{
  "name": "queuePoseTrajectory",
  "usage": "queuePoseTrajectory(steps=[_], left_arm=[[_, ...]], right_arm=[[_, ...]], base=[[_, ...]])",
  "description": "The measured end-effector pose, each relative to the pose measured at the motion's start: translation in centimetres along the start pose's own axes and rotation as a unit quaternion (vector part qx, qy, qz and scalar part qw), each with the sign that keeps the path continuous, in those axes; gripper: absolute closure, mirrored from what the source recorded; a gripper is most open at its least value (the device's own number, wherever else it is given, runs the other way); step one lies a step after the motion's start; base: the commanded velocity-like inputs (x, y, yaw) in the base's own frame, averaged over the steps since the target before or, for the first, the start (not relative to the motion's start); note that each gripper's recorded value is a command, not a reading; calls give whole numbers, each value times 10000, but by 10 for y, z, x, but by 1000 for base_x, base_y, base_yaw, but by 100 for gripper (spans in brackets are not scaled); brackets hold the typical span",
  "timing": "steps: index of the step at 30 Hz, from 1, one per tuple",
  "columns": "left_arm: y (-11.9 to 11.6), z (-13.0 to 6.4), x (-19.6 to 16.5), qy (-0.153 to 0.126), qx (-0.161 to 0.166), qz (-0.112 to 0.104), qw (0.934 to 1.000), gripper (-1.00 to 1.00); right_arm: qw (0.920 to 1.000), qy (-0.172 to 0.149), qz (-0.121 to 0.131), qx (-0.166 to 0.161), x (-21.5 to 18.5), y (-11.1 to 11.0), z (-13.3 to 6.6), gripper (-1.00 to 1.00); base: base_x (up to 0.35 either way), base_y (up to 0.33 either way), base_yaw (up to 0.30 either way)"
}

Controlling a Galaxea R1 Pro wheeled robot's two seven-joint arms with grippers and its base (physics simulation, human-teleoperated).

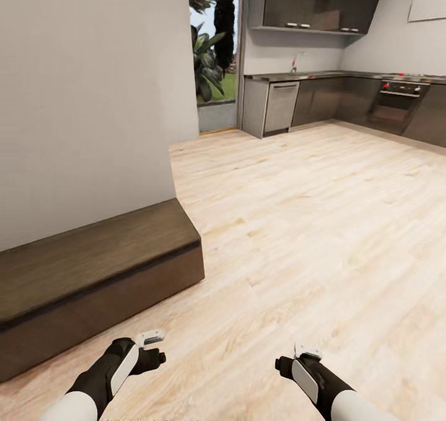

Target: Place each of the two pumpkins and all three candles from the living room inside a cabinet in the living room (use any cabinet), then make sure every cabinet is closed, and position the cauldron so it is next to a table in the living room.

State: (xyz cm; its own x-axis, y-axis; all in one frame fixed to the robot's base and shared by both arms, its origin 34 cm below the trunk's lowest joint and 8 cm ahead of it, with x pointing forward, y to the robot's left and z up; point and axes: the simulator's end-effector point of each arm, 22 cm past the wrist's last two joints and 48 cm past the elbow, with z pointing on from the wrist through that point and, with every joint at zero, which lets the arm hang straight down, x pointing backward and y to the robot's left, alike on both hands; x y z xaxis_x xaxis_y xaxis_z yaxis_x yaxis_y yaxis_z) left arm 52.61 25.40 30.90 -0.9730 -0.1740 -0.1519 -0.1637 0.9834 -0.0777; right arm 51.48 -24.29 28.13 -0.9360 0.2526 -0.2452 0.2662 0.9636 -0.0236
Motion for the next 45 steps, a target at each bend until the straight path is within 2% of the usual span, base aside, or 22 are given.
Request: queuePoseTrajectory(steps=[34,39,45], left_arm=[[2,9,9,114,-25,-3,9999,-100],[2,11,11,136,-27,-7,9999,-100],[3,13,13,167,-32,-9,9999,-100]], right_arm=[[9999,142,-22,59,14,-4,9,-100],[9999,-26,40,105,11,-8,12,-100],[9999,16,40,143,17,-11,14,-100]], base=[[1,-2,268],[3,-14,250],[70,-88,239]])
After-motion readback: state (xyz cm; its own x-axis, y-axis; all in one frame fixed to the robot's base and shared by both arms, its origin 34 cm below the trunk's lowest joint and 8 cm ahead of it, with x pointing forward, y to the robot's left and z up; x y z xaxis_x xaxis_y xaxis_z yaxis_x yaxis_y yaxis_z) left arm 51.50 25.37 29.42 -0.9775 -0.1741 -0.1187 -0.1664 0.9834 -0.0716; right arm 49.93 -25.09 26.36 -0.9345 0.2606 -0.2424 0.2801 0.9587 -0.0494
